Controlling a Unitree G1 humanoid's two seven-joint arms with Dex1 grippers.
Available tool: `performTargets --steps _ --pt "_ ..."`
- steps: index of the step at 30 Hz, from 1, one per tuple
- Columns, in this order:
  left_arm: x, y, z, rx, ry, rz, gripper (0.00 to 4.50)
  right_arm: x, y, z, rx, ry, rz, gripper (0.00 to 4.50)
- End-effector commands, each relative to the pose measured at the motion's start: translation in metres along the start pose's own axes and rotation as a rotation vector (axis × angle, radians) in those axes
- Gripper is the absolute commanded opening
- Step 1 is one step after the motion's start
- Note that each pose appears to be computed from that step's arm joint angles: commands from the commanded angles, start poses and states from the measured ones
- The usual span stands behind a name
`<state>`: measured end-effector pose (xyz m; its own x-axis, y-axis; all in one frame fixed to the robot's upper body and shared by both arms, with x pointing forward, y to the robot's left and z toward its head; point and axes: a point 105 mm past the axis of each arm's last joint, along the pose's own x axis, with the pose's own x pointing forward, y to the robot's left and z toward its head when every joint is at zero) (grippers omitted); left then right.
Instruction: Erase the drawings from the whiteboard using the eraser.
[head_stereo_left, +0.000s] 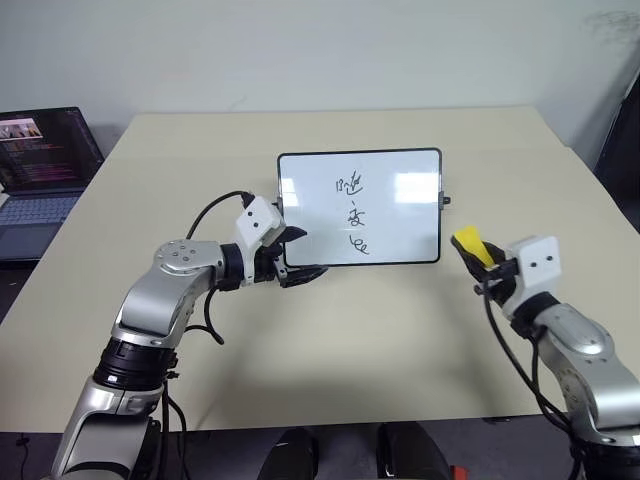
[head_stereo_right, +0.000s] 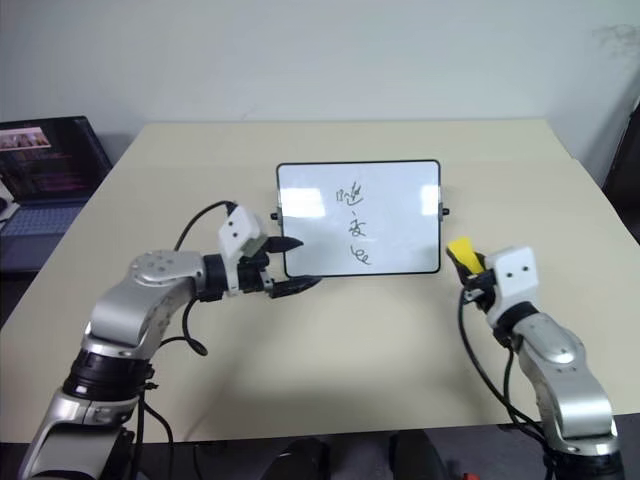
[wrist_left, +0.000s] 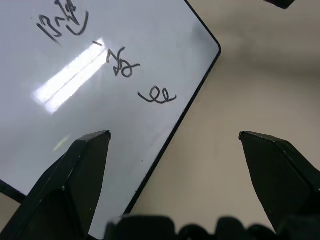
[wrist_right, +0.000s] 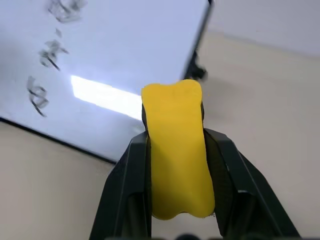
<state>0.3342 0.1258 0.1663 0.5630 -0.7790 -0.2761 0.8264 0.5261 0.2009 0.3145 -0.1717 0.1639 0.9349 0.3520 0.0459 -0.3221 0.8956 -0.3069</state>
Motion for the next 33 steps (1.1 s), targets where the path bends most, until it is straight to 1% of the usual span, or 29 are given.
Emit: performTargets --steps 1,6,9,13,16,18,24,29,33 --pt "-0.006 0.011 0.016 0.004 -0.06 0.103 4.5 0.02 0.017 0.025 -0.101 -0.139 0.054 1.14" --pt "-0.009 0.023 0.019 -0.032 -0.083 0.219 4.5 0.055 0.047 0.036 -0.103 -0.224 0.124 1.14" --pt "-0.01 0.027 0.02 -0.038 -0.082 0.258 4.5 0.067 0.059 0.045 -0.109 -0.268 0.169 1.12" --pt "-0.012 0.028 0.019 -0.044 -0.076 0.27 4.5 0.084 0.065 0.053 -0.134 -0.289 0.191 1.12" --pt "-0.009 0.023 0.019 -0.051 -0.069 0.248 4.5 0.102 0.063 0.06 -0.166 -0.296 0.197 1.12" --pt "-0.007 0.019 0.017 -0.047 -0.053 0.227 4.5 0.114 0.061 0.063 -0.193 -0.289 0.201 1.12" --pt "-0.01 0.021 0.017 -0.032 -0.04 0.228 4.5 0.146 0.053 0.07 -0.271 -0.269 0.174 1.12" --pt "-0.013 0.019 0.014 -0.035 -0.031 0.228 4.5 0.162 0.056 0.061 -0.283 -0.222 0.154 1.12" --pt "-0.014 0.018 0.013 -0.038 -0.028 0.229 4.5 0.168 0.072 0.048 -0.292 -0.166 0.212 1.12"
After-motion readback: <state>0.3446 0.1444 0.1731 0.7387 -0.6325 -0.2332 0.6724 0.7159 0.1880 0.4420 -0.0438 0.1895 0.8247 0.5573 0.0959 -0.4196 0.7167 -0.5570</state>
